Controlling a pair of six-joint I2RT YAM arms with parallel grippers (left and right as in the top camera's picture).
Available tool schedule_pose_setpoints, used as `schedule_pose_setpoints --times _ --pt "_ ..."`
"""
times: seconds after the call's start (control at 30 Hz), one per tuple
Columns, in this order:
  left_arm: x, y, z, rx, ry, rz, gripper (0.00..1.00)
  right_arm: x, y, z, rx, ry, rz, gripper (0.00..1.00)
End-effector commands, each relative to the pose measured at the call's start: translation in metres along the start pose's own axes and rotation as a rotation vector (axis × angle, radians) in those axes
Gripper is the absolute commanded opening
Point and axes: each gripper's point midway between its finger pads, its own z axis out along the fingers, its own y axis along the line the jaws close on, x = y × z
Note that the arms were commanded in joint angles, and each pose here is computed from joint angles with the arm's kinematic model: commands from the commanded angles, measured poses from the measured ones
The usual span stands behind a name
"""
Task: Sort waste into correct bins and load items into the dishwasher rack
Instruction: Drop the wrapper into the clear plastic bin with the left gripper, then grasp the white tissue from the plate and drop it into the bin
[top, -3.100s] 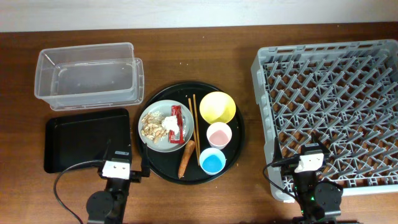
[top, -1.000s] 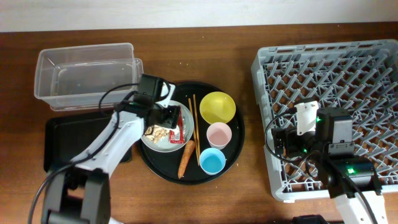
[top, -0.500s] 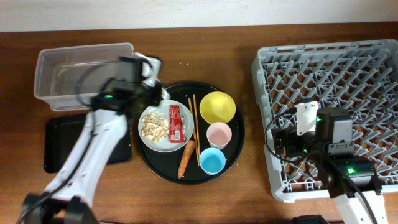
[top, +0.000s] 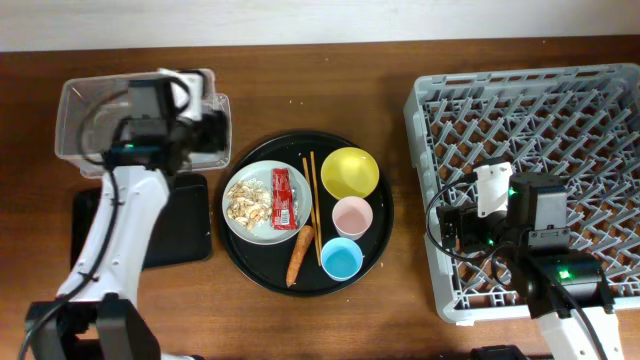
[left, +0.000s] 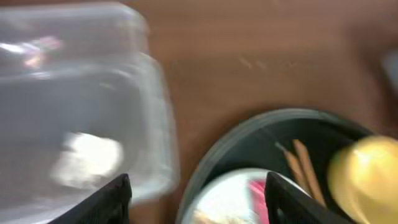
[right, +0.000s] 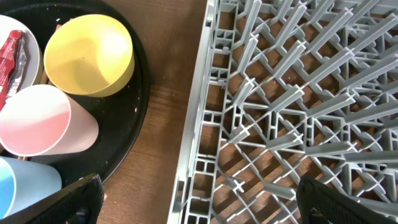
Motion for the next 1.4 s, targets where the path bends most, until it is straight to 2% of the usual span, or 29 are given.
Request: schedule_pose_setpoints --times 0.0,0.1,0.13,0.27,0.37,0.53,0.6,0.63,0.93,1.03,1.07,1.17,1.27,1.37 --pt "0.067 -0.08 0.004 0.189 0.251 0.078 0.68 -0.008 0.0 -0.006 0.001 -0.022 0.01 0.98" --pt "0.129 -0.118 0.026 0.213 0.431 0.149 0.68 -0.006 0.0 -0.006 0.0 -0.015 0.011 0.98" --pt "0.142 -0.115 0.034 0.167 0.469 0.171 0.68 -0.005 0.0 -0.005 0.0 -0.01 0.011 0.98" --pt "0.18 -0.114 0.059 0.133 0.591 0.2 0.71 -0.004 0.0 -0.005 -0.001 -0.005 0.012 0.98" --pt "0.192 -0.112 0.067 0.126 0.631 0.198 0.71 -0.004 0.0 -0.005 -0.001 -0.005 0.012 0.98" --pt "0.192 -0.107 0.069 0.101 0.629 0.206 0.69 -0.004 0.0 -0.005 -0.001 -0.005 0.012 0.98" --pt "0.192 -0.107 0.069 0.102 0.629 0.205 0.56 -0.004 0.0 -0.005 -0.001 -0.005 0.012 0.98" --pt "0.192 -0.108 0.069 0.108 0.628 0.204 0.53 -0.004 0.0 -0.005 -0.001 -0.005 0.012 0.98" --pt "0.192 -0.13 0.072 0.086 0.587 0.304 0.46 -0.004 0.0 -0.005 -0.001 -0.005 0.012 0.98" --pt "0.192 -0.13 0.072 0.086 0.586 0.304 0.25 -0.004 0.0 -0.005 -0.001 -0.005 0.012 0.98" --pt "0.192 -0.13 0.072 0.086 0.587 0.304 0.23 -0.004 0.0 -0.005 -0.001 -0.005 0.012 0.98" --pt "0.192 -0.13 0.072 0.086 0.586 0.304 0.02 -0.004 0.0 -0.005 -0.001 -0.004 0.012 0.98" --pt "0.187 -0.122 0.073 0.036 0.573 0.319 0.0 -0.003 0.0 -0.005 -0.001 -0.001 0.013 0.98" --pt "0.134 -0.129 0.046 0.035 0.416 0.317 0.0 -0.002 0.0 -0.005 -0.002 0.001 0.013 0.98"
